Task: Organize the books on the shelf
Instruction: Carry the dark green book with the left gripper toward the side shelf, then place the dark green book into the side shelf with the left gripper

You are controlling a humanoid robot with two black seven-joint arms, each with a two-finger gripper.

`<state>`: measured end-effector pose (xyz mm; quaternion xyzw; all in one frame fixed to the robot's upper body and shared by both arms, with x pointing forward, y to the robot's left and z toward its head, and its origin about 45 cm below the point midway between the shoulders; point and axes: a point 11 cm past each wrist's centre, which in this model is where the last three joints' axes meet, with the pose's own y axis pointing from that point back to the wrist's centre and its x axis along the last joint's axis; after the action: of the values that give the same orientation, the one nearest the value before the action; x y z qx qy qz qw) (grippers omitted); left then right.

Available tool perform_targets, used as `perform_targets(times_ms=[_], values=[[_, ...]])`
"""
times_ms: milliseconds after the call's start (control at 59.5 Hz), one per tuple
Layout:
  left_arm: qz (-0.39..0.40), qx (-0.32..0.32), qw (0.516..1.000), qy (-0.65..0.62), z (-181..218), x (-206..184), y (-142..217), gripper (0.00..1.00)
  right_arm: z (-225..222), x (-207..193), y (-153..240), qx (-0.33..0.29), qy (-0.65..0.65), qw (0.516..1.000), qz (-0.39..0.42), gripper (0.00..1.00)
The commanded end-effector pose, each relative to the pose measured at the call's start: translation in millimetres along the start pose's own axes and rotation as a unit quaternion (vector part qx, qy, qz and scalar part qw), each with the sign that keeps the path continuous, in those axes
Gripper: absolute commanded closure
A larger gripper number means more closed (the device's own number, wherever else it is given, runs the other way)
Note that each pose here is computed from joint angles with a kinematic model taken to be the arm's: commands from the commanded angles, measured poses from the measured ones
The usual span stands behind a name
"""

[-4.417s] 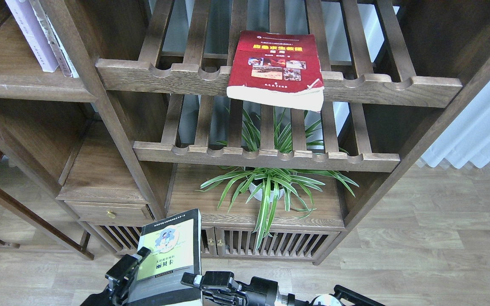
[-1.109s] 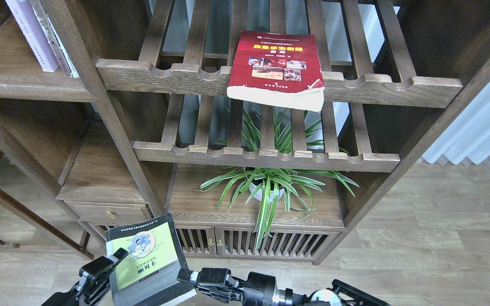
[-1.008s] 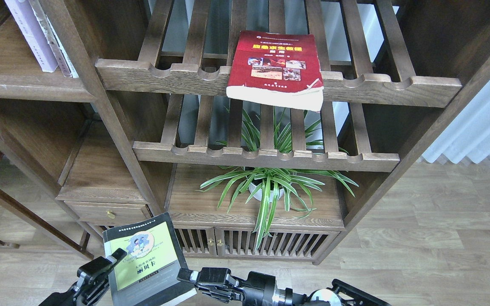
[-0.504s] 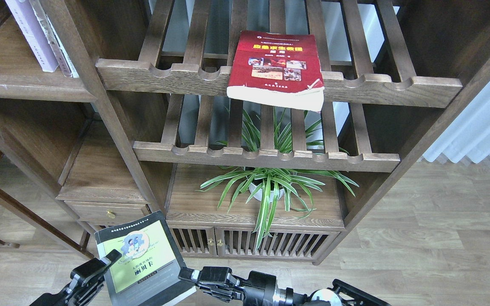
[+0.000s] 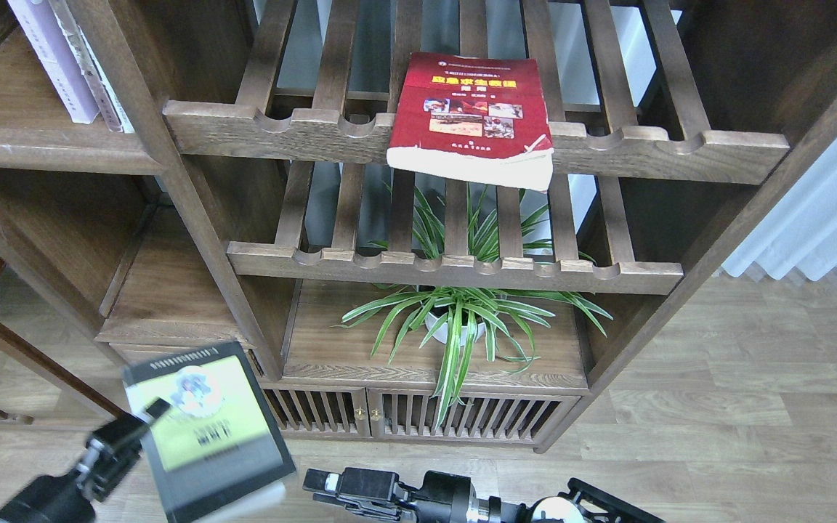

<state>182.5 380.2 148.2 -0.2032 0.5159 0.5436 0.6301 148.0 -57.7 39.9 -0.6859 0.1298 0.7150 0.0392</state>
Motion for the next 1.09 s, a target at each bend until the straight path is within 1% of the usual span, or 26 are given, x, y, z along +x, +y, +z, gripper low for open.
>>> perform_targets(times_ms=[0, 185, 235, 370, 470, 655, 672, 857, 1075], values=[[-0.025, -0.015, 0.999, -0.031, 28.0, -27.8, 6.4, 0.91, 4.9, 4.0, 2.6, 0.003, -0.008, 1.000, 0.003, 0.21], [-0.056, -0.075, 0.991, -0.094, 87.8, -60.4, 7.4, 0.91, 7.3, 6.0, 3.7, 0.003, -0.011, 1.000, 0.006, 0.21], [-0.072, -0.095, 0.986, -0.115, 107.1, -75.8, 7.1, 0.91, 8.3, 6.5, 4.0, 0.004, -0.012, 1.000, 0.006, 0.21], [-0.102, -0.122, 0.975, -0.158, 139.8, -107.1, 8.1, 0.92, 12.8, 9.7, 6.0, 0.005, -0.019, 1.000, 0.009, 0.21], [-0.120, -0.130, 0.966, -0.187, 156.5, -126.9, 10.1, 0.92, 16.9, 11.8, 7.3, 0.006, -0.025, 1.000, 0.010, 0.21], [-0.130, -0.145, 0.948, -0.253, 178.3, -146.3, 15.8, 0.93, 18.6, 14.2, 8.7, 0.008, -0.028, 0.999, 0.013, 0.21], [-0.126, -0.160, 0.939, -0.276, 190.2, -149.9, 20.3, 0.93, 18.6, 14.6, 8.9, 0.008, -0.029, 0.999, 0.014, 0.21], [-0.117, -0.214, 0.904, -0.351, 231.1, -169.8, 39.8, 0.93, 18.6, 14.6, 8.9, 0.008, -0.029, 0.999, 0.014, 0.22], [-0.109, -0.255, 0.865, -0.418, 259.9, -185.9, 45.1, 0.92, 19.2, 14.9, 9.1, 0.008, -0.029, 0.999, 0.014, 0.22]])
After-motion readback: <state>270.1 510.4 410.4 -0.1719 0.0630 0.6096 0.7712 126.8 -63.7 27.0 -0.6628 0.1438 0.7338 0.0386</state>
